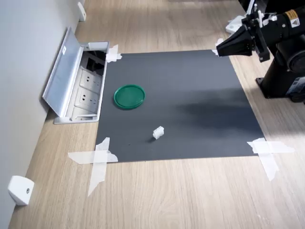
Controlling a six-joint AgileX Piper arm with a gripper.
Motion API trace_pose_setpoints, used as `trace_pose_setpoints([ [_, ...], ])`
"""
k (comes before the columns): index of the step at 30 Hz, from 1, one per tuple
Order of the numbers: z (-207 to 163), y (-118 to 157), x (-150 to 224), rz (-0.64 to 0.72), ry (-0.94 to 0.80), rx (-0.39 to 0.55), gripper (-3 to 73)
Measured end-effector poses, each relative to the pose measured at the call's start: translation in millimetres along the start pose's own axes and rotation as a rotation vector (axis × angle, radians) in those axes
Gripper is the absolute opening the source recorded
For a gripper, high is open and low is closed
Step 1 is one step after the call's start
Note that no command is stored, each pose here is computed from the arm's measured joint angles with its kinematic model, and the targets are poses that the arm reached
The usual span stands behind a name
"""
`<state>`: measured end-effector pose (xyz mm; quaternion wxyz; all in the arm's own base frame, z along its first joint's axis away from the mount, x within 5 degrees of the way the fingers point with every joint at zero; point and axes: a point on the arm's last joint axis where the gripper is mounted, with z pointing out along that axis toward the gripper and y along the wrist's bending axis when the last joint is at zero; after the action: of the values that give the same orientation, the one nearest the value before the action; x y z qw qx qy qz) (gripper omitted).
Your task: Grasp a white terminal and put it on the green lid.
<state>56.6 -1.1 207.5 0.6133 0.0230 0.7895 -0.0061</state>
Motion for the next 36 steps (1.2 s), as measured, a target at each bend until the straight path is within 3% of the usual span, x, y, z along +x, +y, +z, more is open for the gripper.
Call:
trace_pose_setpoints([
  [24, -0.1, 0.1, -1.4, 0.0, 0.008, -0.001, -0.9],
  [36, 20.0, 1.9, -62.7, 0.025, 0.18, -0.017, -0.9],
])
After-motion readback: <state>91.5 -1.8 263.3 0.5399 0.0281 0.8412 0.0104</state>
